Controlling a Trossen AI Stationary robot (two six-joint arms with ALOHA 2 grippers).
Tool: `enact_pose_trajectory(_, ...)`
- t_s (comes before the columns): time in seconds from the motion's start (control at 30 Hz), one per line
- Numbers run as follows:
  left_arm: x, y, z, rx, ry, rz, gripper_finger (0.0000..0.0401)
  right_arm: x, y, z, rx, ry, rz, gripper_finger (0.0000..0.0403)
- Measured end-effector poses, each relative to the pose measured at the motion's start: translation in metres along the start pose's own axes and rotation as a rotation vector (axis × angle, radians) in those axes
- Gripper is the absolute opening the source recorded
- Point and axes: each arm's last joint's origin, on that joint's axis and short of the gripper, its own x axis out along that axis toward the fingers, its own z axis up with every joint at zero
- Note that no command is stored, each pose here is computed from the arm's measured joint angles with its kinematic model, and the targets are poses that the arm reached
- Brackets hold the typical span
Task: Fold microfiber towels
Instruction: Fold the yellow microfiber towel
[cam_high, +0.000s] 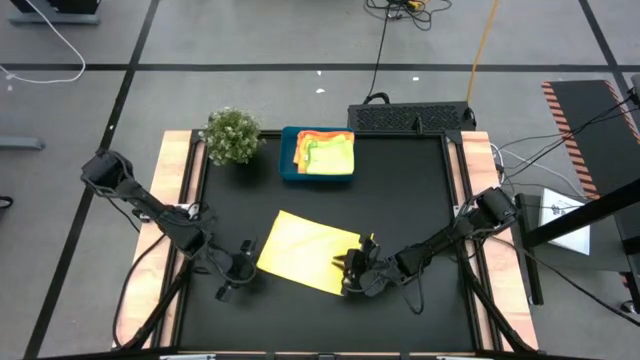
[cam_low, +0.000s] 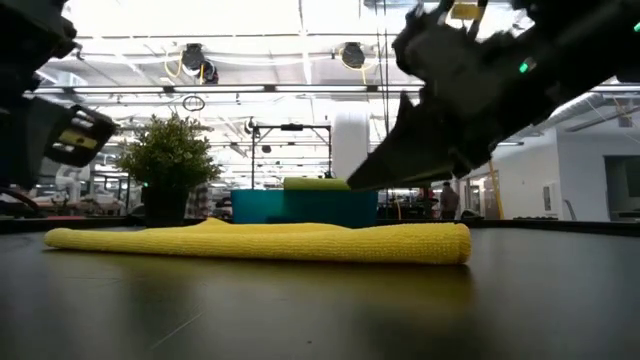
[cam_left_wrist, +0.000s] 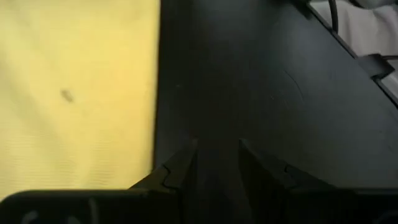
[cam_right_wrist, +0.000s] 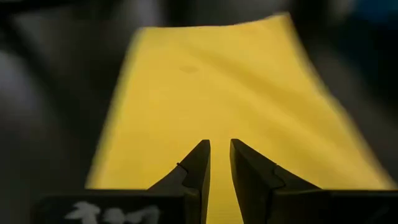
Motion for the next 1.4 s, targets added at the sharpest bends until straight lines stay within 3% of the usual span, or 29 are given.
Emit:
enact_pose_trajectory(0.1,0.005,-0.002,-0.005,-0.004,0.036,0.001,0.0120,0.003,-0.010,-0.002,0.017,0.009,-0.107,0.0052)
enact_pose_trajectory(0.3,0.013,-0.003,-0.009,-0.041,0.057,0.014,0.0120,0.010,-0.028,-0.006,0.071,0.086,-0.200,0.0052)
enact_pose_trajectory(0.57,0.019,-0.004,-0.014,-0.034,0.086,0.025,0.0120,0.010,-0.022,-0.002,0.038,0.061,-0.140,0.0052)
enact_pose_trajectory(0.83,0.021,0.009,-0.022,-0.062,0.145,0.204,0.0120,0.006,-0.015,-0.004,0.019,0.052,-0.110,0.0052)
enact_pose_trajectory(1.03,0.021,0.018,-0.022,-0.059,0.155,0.267,0.0120,0.004,-0.013,-0.005,0.008,0.054,-0.101,0.0052)
enact_pose_trajectory(1.4,0.011,0.054,-0.028,-0.198,0.190,0.637,0.0120,0.004,-0.013,-0.006,0.002,0.057,-0.104,0.0052)
